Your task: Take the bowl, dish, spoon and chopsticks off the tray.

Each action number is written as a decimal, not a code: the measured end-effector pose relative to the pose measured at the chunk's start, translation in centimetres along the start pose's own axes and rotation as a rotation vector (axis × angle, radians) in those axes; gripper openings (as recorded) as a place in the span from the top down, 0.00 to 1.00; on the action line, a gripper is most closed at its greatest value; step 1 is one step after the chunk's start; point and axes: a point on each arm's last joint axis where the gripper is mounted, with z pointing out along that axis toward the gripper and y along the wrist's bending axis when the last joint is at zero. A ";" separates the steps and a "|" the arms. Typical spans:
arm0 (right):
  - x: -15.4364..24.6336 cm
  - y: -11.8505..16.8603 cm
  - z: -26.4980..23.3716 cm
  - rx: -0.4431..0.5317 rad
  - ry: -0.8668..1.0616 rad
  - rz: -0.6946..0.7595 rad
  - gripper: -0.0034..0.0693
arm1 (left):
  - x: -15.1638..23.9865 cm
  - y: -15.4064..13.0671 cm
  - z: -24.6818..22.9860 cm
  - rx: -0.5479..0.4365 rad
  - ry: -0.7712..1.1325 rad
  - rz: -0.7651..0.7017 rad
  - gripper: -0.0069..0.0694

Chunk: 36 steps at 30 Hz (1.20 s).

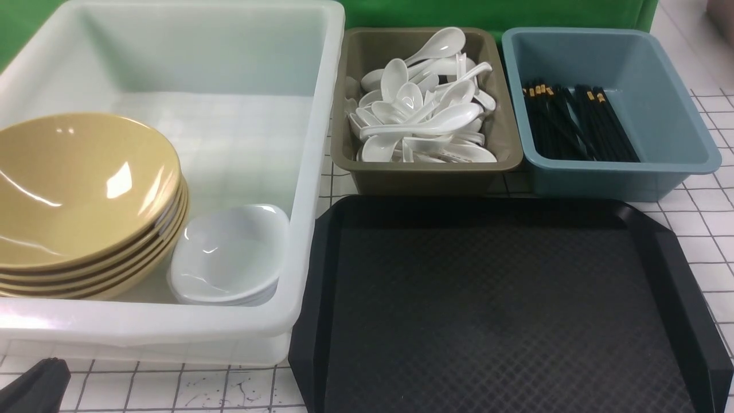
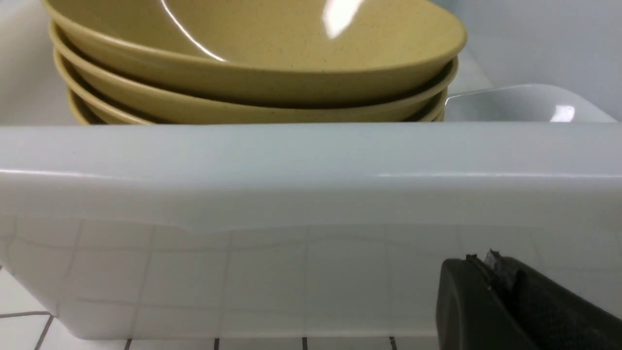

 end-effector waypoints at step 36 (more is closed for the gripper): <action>0.0 0.0 0.0 0.000 0.000 0.002 0.82 | 0.0 0.0 0.0 0.001 0.001 0.000 0.93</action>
